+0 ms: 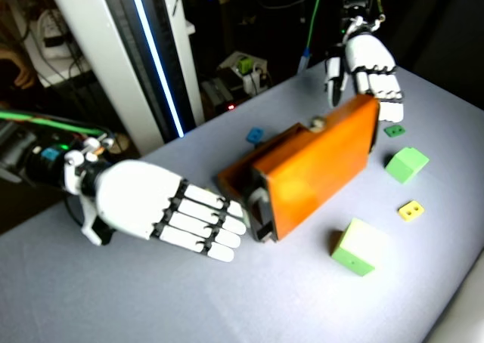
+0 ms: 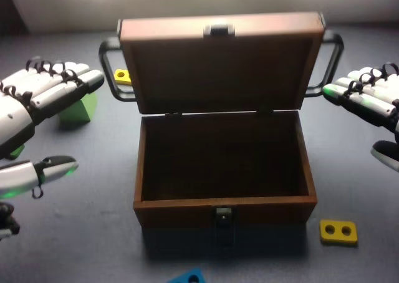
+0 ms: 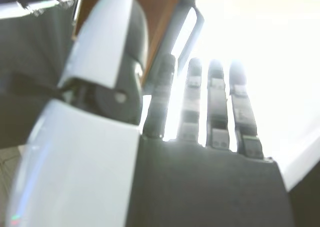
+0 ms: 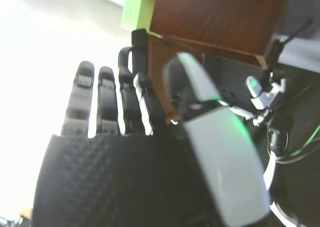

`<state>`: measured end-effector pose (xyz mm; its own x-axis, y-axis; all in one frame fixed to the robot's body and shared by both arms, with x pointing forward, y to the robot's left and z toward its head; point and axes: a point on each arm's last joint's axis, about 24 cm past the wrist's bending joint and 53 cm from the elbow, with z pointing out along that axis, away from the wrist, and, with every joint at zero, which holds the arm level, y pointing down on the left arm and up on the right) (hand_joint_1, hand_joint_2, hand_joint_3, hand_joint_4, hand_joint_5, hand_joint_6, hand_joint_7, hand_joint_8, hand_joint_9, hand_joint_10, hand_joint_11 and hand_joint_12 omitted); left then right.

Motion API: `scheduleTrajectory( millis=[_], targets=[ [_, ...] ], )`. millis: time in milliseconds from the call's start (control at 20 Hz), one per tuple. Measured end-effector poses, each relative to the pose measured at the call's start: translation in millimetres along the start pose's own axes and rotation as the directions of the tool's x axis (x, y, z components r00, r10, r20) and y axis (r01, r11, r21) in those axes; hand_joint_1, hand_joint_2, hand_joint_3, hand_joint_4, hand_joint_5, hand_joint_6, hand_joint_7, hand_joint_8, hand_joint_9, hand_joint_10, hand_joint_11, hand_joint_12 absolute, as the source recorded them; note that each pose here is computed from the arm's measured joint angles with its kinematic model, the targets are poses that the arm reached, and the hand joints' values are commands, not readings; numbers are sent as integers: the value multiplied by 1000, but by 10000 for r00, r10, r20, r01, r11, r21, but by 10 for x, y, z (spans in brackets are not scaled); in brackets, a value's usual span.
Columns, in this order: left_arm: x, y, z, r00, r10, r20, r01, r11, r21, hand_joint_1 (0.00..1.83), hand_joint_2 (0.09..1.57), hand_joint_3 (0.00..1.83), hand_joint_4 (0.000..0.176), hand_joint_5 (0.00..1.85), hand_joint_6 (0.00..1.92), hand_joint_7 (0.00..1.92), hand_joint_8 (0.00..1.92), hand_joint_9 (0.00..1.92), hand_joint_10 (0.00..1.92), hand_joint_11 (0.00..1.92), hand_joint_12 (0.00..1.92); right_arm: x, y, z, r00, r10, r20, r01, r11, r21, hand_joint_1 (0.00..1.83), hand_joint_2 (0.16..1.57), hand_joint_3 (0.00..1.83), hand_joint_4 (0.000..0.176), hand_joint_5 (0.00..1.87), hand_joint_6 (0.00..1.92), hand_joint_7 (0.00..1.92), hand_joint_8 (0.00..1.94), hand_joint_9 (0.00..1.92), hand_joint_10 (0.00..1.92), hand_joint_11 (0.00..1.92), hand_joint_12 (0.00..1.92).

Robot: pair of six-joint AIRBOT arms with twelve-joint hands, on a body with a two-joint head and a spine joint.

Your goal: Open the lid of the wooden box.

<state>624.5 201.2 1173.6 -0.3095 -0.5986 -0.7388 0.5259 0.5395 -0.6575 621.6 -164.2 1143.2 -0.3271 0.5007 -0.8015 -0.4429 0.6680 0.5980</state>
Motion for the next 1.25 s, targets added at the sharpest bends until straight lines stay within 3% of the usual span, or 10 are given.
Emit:
scheduleTrajectory(
  millis=[50, 200, 500, 650, 700, 900, 1000, 1050, 1100, 1250],
  targets=[
    [-7, -13, 37, 9999, -57, 110, 56, 9999, 95, 730, 1307, 0, 15, 0, 0, 0, 0, 0, 0, 11, 28, -17, -14, 11, 10000, -5, 80, 5, 10000, 2, 806, 1508, 12, 0, 0, 0, 0, 0, 0, 0, 0, 0],
    [8, -2, 107, 9995, -214, 250, 211, 9997, 139, 751, 1304, 0, 66, 0, 0, 0, 0, 0, 0, 0, 0, -63, -42, 40, 9996, 117, 256, -119, 9999, 95, 712, 1508, 10, 0, 0, 0, 0, 0, 0, 0, 0, 0],
    [-98, -34, 109, 9967, -340, 738, 317, 9990, 329, 687, 1322, 4, 21, 0, 0, 0, 0, 0, 0, 26, 14, -191, 40, 16, 9968, 226, 771, -216, 9997, -135, 866, 1461, 0, 0, 0, 0, 0, 0, 0, 0, 0, 0],
    [-137, -79, 104, 9952, -364, 910, 318, 9981, 521, 597, 1337, 8, 36, 0, 0, 0, 0, 0, 0, 9, 14, -275, 114, -25, 9948, 76, 1018, -48, 9996, -285, 782, 1464, 0, 0, 0, 0, 0, 0, 0, 0, 0, 0],
    [-159, -105, 99, 9939, -398, 1031, 337, 9976, 609, 480, 1361, 13, 40, 0, 0, 0, 0, 0, 0, 0, 0, -336, 164, -51, 9924, -22, 1228, 71, 9992, -394, 537, 1465, 1, 41, 0, 0, 0, 0, 0, 0, 0, 0],
    [-259, -215, 75, 9871, -519, 1513, 363, 9940, 1036, 353, 1351, 3, 22, 0, 0, 0, 0, 0, 0, 0, 0, -473, 311, -126, 9851, -86, 1720, 219, 9969, -752, 477, 1465, 2, 20, 0, 0, 0, 0, 0, 0, 0, 0],
    [-342, -254, 55, 9808, -552, 1872, 328, 9922, 1206, 250, 1350, 3, 13, 0, 0, 0, 0, 0, 0, 0, 0, -568, 342, -180, 9793, -194, 2015, 375, 9955, -865, 287, 1435, 0, 64, 0, 0, 0, 0, 0, 0, 0, 0],
    [-382, -268, 44, 9773, -563, 2041, 306, 9914, 1272, 211, 1353, 4, 21, 0, 0, 0, 0, 0, 0, 0, 0, -600, 349, -201, 9769, -163, 2130, 353, 9957, -856, 259, 1431, 0, 67, 0, 0, 0, 0, 0, 0, 0, 0],
    [-414, -289, 33, 9741, -550, 2195, 256, 9906, 1342, 220, 1355, 3, 42, 0, 0, 0, 0, 0, 0, 0, 0, -645, 366, -239, 9733, -208, 2287, 424, 9950, -900, 334, 1446, 0, 28, 0, 0, 0, 0, 0, 0, 0, 0],
    [-470, -388, -22, 9657, -623, 2519, 216, 9867, 1614, 311, 1361, 1, 99, 0, 0, 0, 0, 0, 0, 0, 0, -712, 446, -334, 9650, -266, 2610, 578, 9920, -1124, 248, 1430, 0, 48, 0, 0, 0, 0, 0, 0, 0, 0]
  ],
)
